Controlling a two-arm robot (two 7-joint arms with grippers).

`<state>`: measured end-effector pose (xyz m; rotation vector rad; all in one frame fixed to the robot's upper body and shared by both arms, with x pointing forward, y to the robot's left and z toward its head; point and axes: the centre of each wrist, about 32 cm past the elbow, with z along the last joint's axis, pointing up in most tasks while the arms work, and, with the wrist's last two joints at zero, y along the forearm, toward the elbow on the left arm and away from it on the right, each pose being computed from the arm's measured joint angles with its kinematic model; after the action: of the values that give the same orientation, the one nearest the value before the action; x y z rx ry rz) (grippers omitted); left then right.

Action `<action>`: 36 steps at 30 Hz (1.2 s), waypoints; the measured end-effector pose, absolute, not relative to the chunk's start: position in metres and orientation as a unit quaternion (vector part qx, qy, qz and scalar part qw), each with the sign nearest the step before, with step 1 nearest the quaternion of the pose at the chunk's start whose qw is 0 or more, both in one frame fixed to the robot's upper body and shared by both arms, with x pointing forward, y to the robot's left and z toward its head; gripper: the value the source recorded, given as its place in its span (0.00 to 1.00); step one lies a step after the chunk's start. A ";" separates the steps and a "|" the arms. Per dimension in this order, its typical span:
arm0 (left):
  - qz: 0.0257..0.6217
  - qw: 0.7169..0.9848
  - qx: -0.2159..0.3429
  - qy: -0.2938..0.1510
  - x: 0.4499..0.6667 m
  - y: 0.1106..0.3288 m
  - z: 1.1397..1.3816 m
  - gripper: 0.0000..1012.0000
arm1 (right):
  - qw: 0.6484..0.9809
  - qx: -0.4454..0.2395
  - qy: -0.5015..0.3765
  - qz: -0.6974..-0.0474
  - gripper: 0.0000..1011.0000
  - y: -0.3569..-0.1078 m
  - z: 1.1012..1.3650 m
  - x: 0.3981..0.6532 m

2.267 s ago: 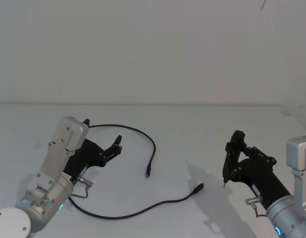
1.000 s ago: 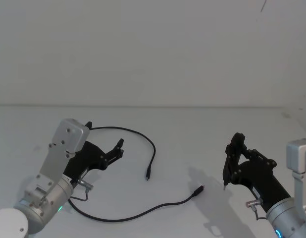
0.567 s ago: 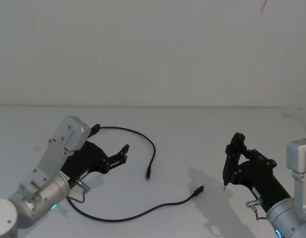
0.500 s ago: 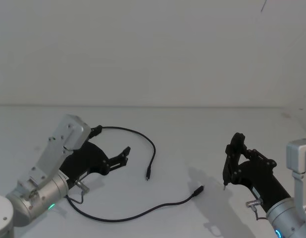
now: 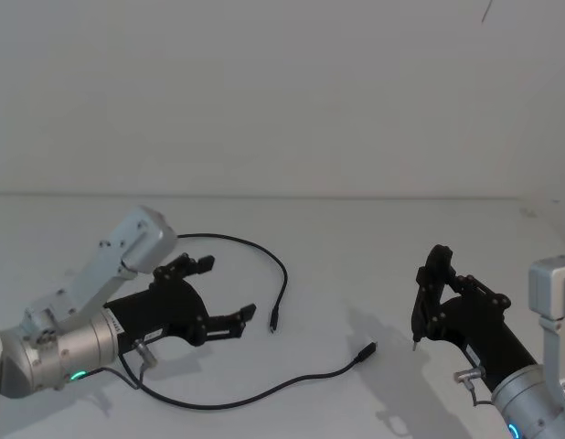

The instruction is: Pick up the data cable with the one hand.

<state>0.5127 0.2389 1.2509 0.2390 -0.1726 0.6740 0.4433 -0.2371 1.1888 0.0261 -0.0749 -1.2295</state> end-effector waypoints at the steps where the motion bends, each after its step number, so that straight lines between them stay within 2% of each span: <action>1: 0.315 0.938 0.125 -0.078 0.514 0.239 1.254 0.99 | 0.816 0.012 -0.035 -0.577 0.28 -0.237 1.189 0.443; 10: 0.249 0.953 0.169 -0.043 0.524 0.235 1.268 0.99 | 0.816 0.012 -0.035 -0.577 0.28 -0.237 1.189 0.443; 17: 0.198 0.957 0.210 -0.009 0.536 0.218 1.275 0.99 | 0.816 0.012 -0.035 -0.577 0.28 -0.237 1.189 0.443; 36: 0.171 0.950 0.257 0.045 0.549 0.183 1.273 0.99 | 0.816 0.012 -0.035 -0.577 0.28 -0.237 1.189 0.443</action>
<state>0.5490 0.1829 1.2732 0.5235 0.0913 0.3475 0.4433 -0.2371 1.1887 0.0260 -0.0749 -1.2295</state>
